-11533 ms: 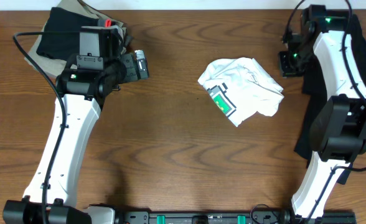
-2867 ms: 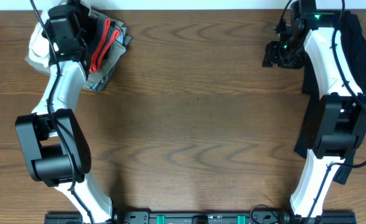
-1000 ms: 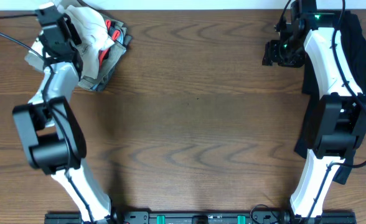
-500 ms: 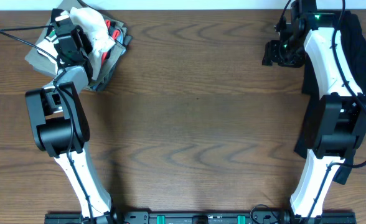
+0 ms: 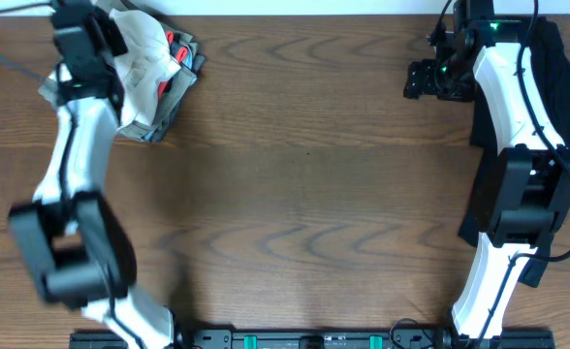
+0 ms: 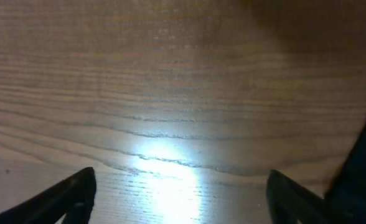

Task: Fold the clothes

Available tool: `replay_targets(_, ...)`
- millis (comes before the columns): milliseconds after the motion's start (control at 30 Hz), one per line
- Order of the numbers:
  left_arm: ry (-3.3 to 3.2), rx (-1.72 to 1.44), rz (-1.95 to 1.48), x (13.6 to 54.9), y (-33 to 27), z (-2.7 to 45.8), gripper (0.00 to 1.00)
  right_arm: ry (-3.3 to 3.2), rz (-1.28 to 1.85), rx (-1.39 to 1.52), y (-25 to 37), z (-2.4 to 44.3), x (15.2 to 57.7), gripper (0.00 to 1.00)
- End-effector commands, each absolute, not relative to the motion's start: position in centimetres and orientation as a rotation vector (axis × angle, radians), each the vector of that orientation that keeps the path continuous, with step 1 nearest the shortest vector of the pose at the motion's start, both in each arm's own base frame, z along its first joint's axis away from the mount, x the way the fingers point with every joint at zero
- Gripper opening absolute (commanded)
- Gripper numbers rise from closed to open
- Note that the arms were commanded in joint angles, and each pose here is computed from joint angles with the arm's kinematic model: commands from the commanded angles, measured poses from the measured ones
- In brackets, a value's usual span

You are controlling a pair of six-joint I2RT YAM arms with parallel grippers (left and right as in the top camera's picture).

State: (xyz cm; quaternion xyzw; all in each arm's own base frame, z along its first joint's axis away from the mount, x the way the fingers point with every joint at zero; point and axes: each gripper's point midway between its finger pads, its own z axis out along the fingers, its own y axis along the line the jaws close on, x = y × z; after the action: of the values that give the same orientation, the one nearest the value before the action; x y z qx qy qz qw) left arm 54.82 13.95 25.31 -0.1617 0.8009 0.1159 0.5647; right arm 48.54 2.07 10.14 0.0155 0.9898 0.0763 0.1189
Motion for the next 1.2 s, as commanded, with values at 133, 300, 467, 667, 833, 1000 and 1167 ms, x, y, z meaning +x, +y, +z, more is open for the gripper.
replay_targets(133, 1.914, -0.379, 0.278, 47.9, 12.7, 32.2, 0.78, 2.716, 0.192, -0.079, 2.6, 17.6, 49.7, 0.98)
replay_targets(300, 2.02, -0.384, 0.284, 44.0, 11.9, 32.1, 0.91, 2.549, 0.176, -0.127, 3.2, 24.9, 49.0, 0.99)
replay_targets(467, 2.123, -0.389, 0.289, 42.3, 11.6, 30.3, 0.98, 2.408, 0.167, -0.141, 3.4, 31.6, 46.4, 0.99)
replay_targets(667, 2.178, -0.392, 0.291, 41.7, 11.5, 29.1, 0.98, 2.257, 0.158, -0.147, 3.5, 38.1, 42.8, 0.99)
replay_targets(833, 2.198, -0.392, 0.292, 41.4, 11.4, 28.7, 0.98, 2.193, 0.152, -0.149, 3.4, 40.7, 41.0, 0.99)
replay_targets(1000, 2.198, -0.393, 0.292, 41.4, 11.5, 28.7, 0.98, 2.183, 0.151, -0.149, 3.4, 41.1, 40.7, 0.99)
replay_targets(1167, 2.198, -0.393, 0.292, 41.4, 11.5, 28.7, 0.98, 2.184, 0.151, -0.149, 3.4, 41.0, 40.8, 0.99)
